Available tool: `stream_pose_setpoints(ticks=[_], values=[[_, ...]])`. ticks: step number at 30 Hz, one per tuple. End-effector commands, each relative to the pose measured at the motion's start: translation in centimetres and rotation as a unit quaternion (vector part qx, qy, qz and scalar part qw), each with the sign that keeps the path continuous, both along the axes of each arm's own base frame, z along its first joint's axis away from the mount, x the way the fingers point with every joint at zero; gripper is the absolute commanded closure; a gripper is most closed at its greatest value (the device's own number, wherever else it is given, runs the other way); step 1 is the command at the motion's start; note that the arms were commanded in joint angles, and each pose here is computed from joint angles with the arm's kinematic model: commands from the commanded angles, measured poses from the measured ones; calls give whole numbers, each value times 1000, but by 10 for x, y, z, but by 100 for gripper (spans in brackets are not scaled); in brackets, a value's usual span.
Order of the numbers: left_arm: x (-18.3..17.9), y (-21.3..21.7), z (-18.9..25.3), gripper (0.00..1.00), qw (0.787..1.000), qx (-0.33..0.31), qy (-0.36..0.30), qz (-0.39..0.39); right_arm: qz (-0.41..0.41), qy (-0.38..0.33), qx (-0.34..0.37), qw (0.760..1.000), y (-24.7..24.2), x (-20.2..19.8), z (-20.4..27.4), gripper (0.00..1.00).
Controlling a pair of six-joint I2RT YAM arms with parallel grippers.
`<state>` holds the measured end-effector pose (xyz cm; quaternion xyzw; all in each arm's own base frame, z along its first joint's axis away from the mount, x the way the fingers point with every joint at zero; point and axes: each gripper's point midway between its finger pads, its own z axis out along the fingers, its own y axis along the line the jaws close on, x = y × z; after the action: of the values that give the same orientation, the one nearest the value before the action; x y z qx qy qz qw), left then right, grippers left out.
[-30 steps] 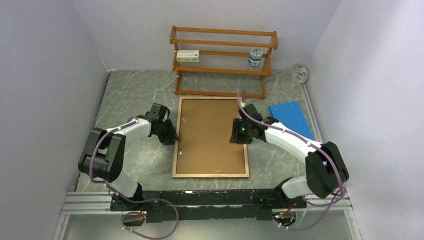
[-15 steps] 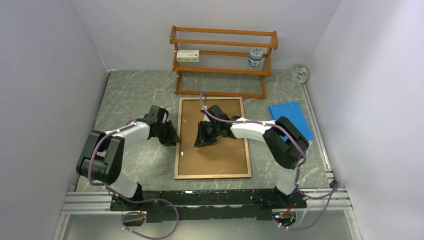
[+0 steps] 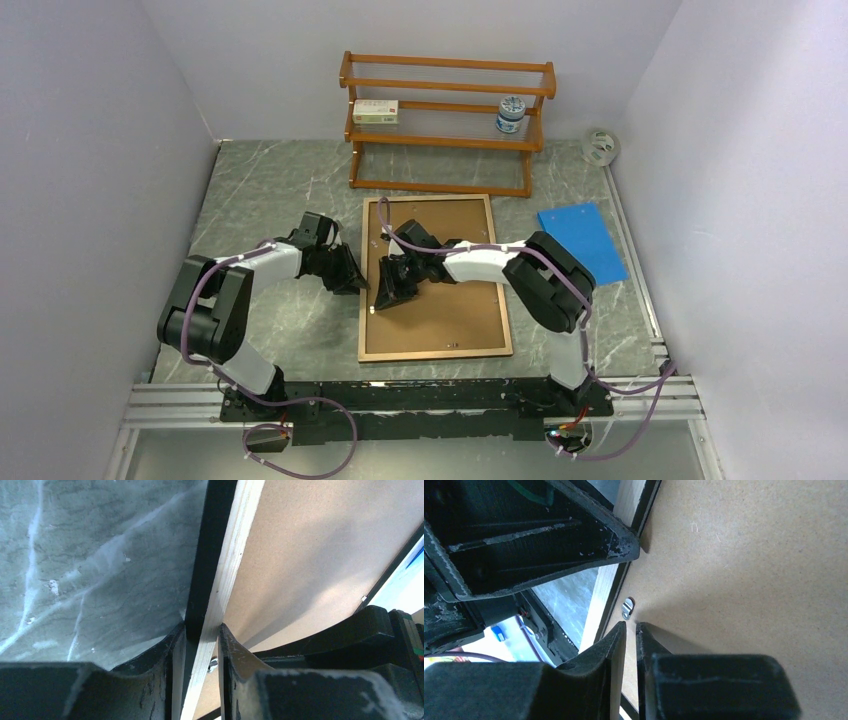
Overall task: Put the photo into the frame
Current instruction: Install the photo frame at the center of the board.
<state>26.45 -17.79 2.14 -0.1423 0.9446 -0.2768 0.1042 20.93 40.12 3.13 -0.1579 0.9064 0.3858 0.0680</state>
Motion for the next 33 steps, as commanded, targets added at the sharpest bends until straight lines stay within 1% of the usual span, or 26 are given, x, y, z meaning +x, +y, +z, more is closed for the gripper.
stream_pose_setpoints(ticks=[1,6,13,19,26,30,33], values=[[-23,3,-21,86,999,11,46,-11,5,-41,12,999,11,12,0,83],[-24,2,-24,86,999,8,50,-12,2,-51,19,998,15,14,-6,80],[-23,1,-26,86,998,7,53,-12,27,-49,35,998,21,8,-10,78],[-22,1,-26,85,998,9,54,-12,64,-43,53,996,23,-3,-10,80],[-20,1,-28,86,998,12,56,-13,79,-38,47,995,20,-9,-17,82],[-19,1,-27,85,998,11,55,-12,78,-54,39,995,23,0,-10,84],[-16,1,-26,84,998,12,53,-9,62,-84,31,994,25,14,9,76]])
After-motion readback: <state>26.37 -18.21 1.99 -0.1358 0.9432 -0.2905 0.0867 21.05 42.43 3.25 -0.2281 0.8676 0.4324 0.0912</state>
